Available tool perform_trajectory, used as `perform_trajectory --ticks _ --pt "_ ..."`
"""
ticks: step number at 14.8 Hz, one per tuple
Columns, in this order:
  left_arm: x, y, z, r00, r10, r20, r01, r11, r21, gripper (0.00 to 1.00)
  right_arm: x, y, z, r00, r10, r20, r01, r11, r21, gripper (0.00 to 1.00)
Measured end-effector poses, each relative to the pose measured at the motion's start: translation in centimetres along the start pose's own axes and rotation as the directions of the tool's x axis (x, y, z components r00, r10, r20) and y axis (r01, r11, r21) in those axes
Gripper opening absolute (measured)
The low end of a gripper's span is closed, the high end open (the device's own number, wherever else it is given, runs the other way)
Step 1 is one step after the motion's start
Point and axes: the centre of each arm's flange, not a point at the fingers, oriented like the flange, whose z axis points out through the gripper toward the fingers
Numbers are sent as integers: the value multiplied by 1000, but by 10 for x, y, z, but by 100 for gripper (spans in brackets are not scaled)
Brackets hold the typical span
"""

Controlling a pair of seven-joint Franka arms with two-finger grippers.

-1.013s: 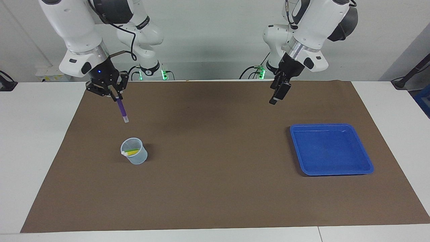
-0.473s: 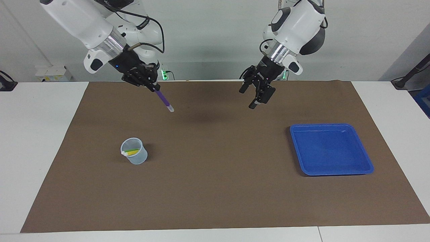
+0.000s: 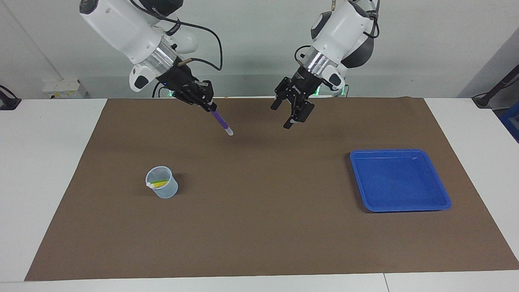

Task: Right arm passes pens to left for tray arrangement
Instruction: 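Carry the purple pen toward the left gripper while the left gripper approaches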

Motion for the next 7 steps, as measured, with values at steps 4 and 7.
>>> perform_trajectory --ticks 4,7 --pt "-1 -7 27 1000 -6 9 6 1000 -7 100 -12 -9 14 999 35 -8 -35 999 14 19" --pt "0 -11 37 1000 -2 6 2 1000 -1 100 -13 -7 17 999 38 -11 -38 999 15 19"
